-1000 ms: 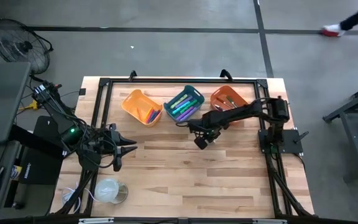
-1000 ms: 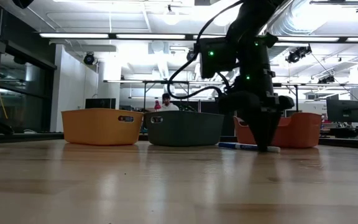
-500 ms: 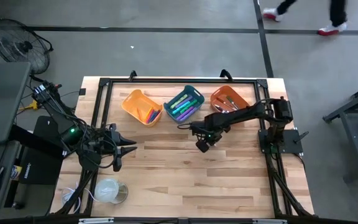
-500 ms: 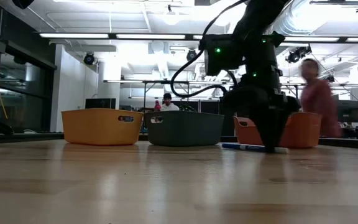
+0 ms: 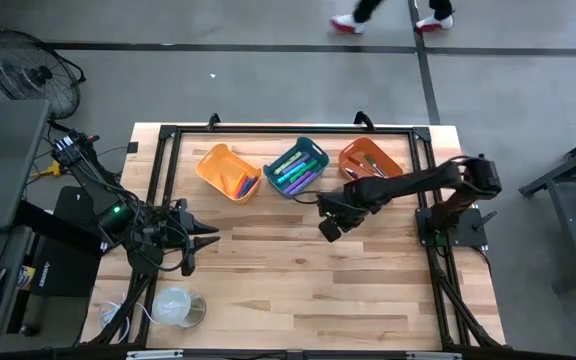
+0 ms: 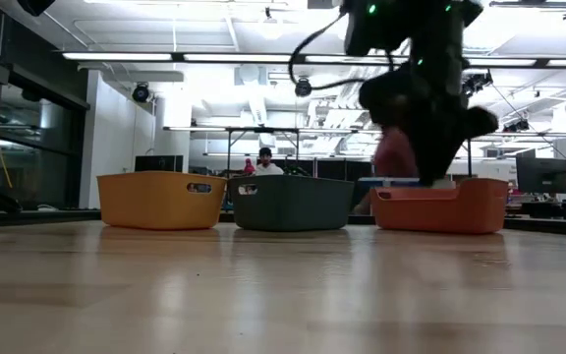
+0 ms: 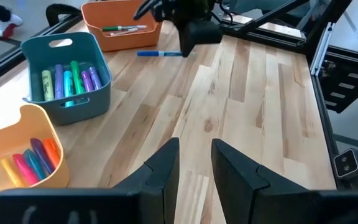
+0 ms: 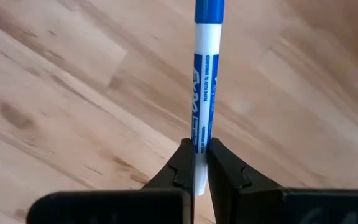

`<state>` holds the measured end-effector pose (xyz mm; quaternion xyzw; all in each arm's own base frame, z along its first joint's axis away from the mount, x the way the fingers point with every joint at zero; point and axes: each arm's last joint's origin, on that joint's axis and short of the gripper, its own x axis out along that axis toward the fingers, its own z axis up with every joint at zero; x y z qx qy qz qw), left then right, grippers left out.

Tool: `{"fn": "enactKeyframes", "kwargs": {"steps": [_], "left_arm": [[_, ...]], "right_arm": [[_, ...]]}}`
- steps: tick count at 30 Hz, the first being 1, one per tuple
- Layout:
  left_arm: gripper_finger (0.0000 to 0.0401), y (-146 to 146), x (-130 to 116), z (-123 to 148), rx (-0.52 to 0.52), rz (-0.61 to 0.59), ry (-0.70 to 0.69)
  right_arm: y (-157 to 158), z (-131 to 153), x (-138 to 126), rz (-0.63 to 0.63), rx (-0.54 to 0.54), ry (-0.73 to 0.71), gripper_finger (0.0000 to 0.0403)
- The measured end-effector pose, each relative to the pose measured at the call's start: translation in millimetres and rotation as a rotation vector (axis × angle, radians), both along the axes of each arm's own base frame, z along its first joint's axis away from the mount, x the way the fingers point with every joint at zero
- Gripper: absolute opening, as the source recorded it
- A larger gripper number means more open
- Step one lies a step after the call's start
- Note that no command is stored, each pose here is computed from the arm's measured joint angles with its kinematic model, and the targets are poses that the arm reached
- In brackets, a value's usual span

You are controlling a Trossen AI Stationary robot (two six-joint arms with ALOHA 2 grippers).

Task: Pick & Place Markers
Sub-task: Put the blue marker pen into the orange bin

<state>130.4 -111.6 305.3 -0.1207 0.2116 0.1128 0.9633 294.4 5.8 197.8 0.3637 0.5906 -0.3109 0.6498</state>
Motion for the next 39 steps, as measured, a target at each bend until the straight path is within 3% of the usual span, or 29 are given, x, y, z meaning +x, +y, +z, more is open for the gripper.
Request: {"fn": "enactKeyframes", "kwargs": {"steps": [14, 25, 32, 39], "left_arm": [[0.0092, 0.3, 0.2, 0.4, 0.023, 0.005, -0.008], [0.0092, 0.9, 0.3, 0.9, 0.033, 0.025, -0.022], [0.0092, 1.5, 0.6, 2.0, 0.042, 0.052, -0.045], [0.0092, 1.4, 0.7, 2.1, 0.032, 0.057, -0.048]], "right_arm": [[-9.7, 64.6, -50.1, -0.078, -0.149, -0.096, 0.0008], [-45.8, 87.5, -83.1, -0.079, -0.223, -0.083, 0.0005], [-69.2, 88.0, -85.3, -0.037, -0.200, -0.107, 0.0003], [-69.7, 71.6, -52.6, 0.112, -0.084, -0.221, 0.0001]]}}
